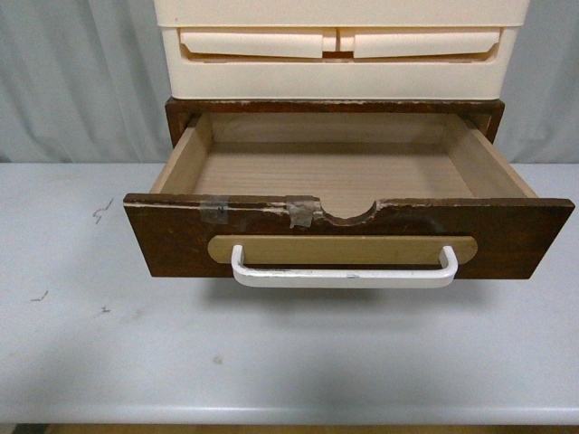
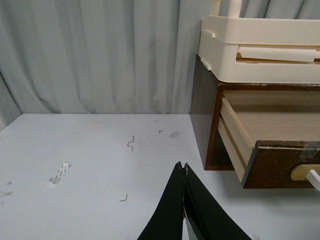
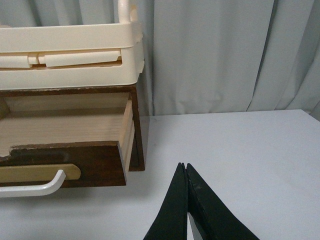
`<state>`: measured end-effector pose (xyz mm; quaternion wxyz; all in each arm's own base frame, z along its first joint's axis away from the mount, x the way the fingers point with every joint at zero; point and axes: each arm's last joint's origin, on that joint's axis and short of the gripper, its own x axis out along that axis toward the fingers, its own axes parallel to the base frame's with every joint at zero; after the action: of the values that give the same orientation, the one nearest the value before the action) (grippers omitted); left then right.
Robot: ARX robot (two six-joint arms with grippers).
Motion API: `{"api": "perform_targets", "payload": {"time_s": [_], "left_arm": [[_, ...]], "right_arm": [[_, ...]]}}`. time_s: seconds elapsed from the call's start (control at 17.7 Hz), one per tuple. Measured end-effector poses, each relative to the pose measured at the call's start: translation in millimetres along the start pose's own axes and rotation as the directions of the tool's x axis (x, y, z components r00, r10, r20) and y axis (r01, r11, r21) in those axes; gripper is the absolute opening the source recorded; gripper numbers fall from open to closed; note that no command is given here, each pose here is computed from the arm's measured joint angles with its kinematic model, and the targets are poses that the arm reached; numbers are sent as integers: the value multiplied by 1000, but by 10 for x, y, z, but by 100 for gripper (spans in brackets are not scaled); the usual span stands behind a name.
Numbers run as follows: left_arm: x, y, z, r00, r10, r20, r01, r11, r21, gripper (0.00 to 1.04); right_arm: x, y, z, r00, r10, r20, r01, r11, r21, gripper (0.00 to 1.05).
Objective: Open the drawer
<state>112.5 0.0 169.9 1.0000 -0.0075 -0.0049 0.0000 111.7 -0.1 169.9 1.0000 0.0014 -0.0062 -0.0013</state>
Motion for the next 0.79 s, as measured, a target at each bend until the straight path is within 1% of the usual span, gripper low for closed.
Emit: {"api": "perform_targets", "payload": {"time_s": [0.17, 0.23, 0.28, 0.34, 0.4, 0.56, 0.62, 0.73, 0.79], "left_arm": [[-46, 0, -3, 1000, 0, 2, 0, 1000, 0, 2], [-87, 1, -39, 999, 2, -35, -2, 1000, 0, 2], [-127, 1, -70, 999, 0, -53, 0, 1000, 0, 2], [-150, 1, -34, 1000, 1, -10, -1, 1000, 0, 2], [-154, 1, 0, 1000, 2, 12, -2, 1000, 0, 2], [-150, 1, -40, 1000, 0, -15, 0, 1000, -1, 3], [-151, 0, -37, 1000, 0, -13, 0, 1000, 0, 7], [-151, 0, -34, 1000, 0, -10, 0, 1000, 0, 22], [-151, 1, -34, 1000, 0, -9, 0, 1000, 0, 26]], "right_arm": [[-59, 0, -20, 1000, 0, -18, 0, 1000, 0, 2], [-112, 0, -68, 999, 3, -55, -3, 1000, 0, 2], [-142, 0, -37, 1000, 3, -14, -3, 1000, -1, 2], [-147, 1, -5, 1000, 3, 13, -3, 1000, 0, 2], [-145, 0, -35, 1000, 2, -10, -2, 1000, 0, 2], [-145, 0, -32, 1000, 3, -7, -3, 1000, -1, 2], [-144, 0, -34, 1000, 3, -10, -3, 1000, -1, 7], [-144, 0, -35, 1000, 3, -11, -3, 1000, -1, 20], [-144, 0, -35, 1000, 3, -10, -3, 1000, -1, 25]]}}
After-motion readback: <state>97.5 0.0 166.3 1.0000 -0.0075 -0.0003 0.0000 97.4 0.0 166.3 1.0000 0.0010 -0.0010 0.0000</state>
